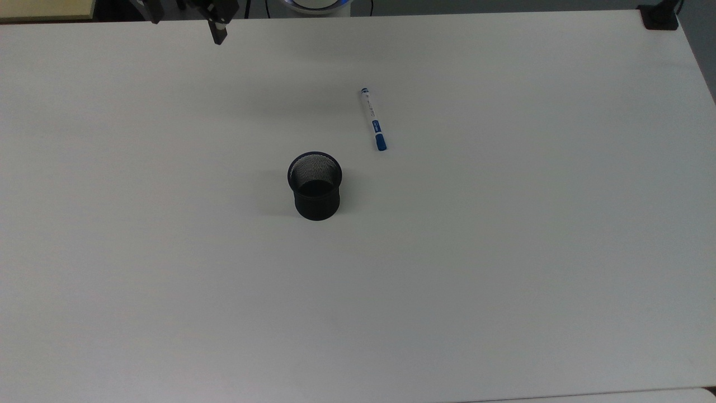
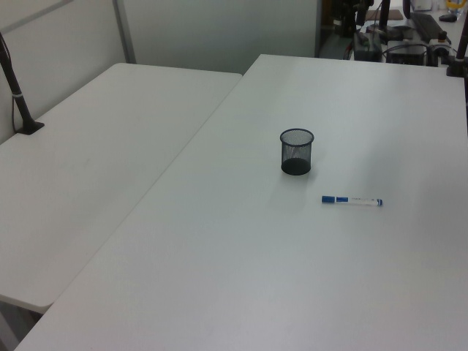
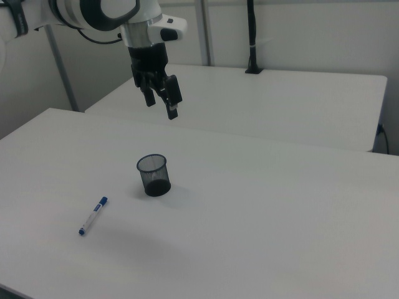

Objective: Insert the marker
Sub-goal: 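Move the open gripper toward the white blue-capped marker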

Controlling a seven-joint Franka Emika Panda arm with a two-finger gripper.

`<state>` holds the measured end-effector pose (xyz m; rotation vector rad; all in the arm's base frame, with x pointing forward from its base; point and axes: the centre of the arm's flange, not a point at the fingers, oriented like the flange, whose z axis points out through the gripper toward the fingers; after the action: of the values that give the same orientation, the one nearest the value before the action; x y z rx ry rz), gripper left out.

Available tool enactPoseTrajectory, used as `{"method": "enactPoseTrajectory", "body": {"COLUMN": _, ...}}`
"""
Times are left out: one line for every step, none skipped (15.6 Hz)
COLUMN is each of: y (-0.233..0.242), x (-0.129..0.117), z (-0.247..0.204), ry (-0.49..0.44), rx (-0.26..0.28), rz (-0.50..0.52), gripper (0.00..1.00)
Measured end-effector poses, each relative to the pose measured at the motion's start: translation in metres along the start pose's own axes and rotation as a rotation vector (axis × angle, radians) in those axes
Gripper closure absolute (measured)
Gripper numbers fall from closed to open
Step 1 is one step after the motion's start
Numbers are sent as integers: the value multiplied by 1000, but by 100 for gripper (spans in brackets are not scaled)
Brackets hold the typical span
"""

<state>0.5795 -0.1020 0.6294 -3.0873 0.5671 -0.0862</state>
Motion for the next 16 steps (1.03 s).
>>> {"method": "enactPoseTrajectory", "body": {"y": 0, "x": 0, "z": 0, "ry": -1, "rx": 0, "rz": 0, "gripper": 0}}
{"method": "enactPoseTrajectory", "body": {"y": 0, "x": 0, "z": 0, "ry": -2, "rx": 0, "rz": 0, "gripper": 0}}
{"method": "enactPoseTrajectory", "body": {"y": 0, "x": 0, "z": 1, "ry": -4, "rx": -1, "rz": 0, "gripper": 0}}
{"method": "enactPoseTrajectory", "body": {"y": 0, "x": 0, "z": 1, "ry": -5, "rx": -1, "rz": 0, "gripper": 0}}
{"method": "enactPoseTrajectory", "body": {"y": 0, "x": -1, "z": 1, "ry": -7, "rx": -1, "rz": 0, "gripper": 0}}
{"method": "enactPoseTrajectory", "body": {"y": 0, "x": -1, "z": 2, "ry": -8, "rx": -1, "rz": -1, "gripper": 0}}
{"method": "enactPoseTrajectory", "body": {"y": -1, "x": -1, "z": 2, "ry": -11, "rx": -2, "rz": -1, "gripper": 0}}
{"method": "enactPoseTrajectory", "body": {"y": -1, "x": -1, "z": 3, "ry": -15, "rx": -2, "rz": -2, "gripper": 0}}
{"method": "enactPoseTrajectory", "body": {"y": -1, "x": -2, "z": 3, "ry": -17, "rx": -3, "rz": -2, "gripper": 0}}
{"method": "enactPoseTrajectory", "body": {"y": -1, "x": -2, "z": 3, "ry": -17, "rx": -3, "rz": -2, "gripper": 0}}
{"method": "enactPoseTrajectory", "body": {"y": -1, "x": -2, "z": 3, "ry": -17, "rx": -3, "rz": -2, "gripper": 0}}
{"method": "enactPoseTrajectory", "body": {"y": -1, "x": -2, "z": 3, "ry": -18, "rx": -3, "rz": -2, "gripper": 0}}
{"method": "enactPoseTrajectory", "body": {"y": -1, "x": -2, "z": 3, "ry": -18, "rx": -3, "rz": -3, "gripper": 0}}
{"method": "enactPoseTrajectory", "body": {"y": -1, "x": -2, "z": 3, "ry": -18, "rx": -3, "rz": -3, "gripper": 0}}
{"method": "enactPoseTrajectory", "body": {"y": -1, "x": -2, "z": 3, "ry": -18, "rx": -3, "rz": -3, "gripper": 0}}
{"method": "enactPoseTrajectory", "body": {"y": -1, "x": -2, "z": 3, "ry": -18, "rx": -3, "rz": -4, "gripper": 0}}
